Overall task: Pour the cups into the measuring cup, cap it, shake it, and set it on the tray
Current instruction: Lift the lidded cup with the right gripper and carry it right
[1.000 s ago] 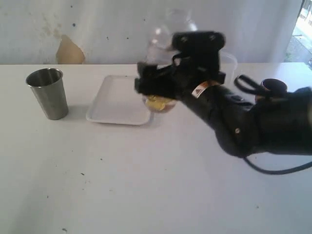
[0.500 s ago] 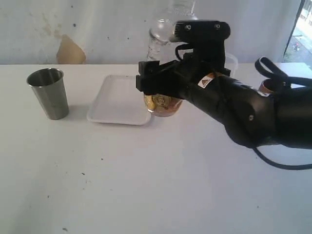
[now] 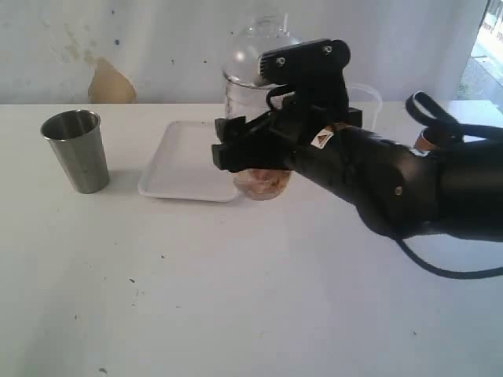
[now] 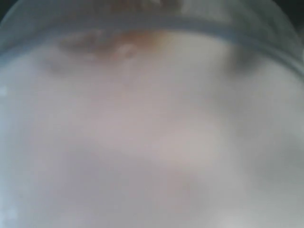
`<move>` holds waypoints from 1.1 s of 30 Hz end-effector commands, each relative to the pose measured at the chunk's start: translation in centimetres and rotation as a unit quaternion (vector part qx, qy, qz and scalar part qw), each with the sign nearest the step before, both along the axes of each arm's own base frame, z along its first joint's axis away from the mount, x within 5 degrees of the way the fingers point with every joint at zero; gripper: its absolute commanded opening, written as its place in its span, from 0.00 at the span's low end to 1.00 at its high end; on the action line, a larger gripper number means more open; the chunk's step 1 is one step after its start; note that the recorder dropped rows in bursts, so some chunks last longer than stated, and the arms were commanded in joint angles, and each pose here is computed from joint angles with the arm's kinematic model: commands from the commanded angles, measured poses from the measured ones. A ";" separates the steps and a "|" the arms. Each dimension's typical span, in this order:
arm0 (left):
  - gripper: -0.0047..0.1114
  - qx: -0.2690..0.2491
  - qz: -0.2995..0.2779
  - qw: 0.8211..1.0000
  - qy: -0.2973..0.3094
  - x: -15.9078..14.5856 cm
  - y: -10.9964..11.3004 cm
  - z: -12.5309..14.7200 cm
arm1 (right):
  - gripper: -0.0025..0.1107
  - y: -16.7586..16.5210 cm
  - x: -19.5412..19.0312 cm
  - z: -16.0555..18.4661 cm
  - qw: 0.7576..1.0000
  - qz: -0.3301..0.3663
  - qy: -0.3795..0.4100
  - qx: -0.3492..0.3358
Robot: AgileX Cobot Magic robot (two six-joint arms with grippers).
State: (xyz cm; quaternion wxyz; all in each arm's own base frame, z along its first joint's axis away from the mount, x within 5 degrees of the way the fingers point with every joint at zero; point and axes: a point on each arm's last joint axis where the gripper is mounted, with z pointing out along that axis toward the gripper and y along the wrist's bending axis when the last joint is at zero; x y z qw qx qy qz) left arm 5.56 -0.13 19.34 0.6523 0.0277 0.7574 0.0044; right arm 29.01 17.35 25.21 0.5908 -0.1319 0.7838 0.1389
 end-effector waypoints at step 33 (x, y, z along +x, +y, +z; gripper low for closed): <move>0.04 -0.003 -0.001 1.000 -0.002 0.0 0.0 -0.1 | 0.02 -13.3 5.2 7.0 0.982 -0.177 -0.063 -0.010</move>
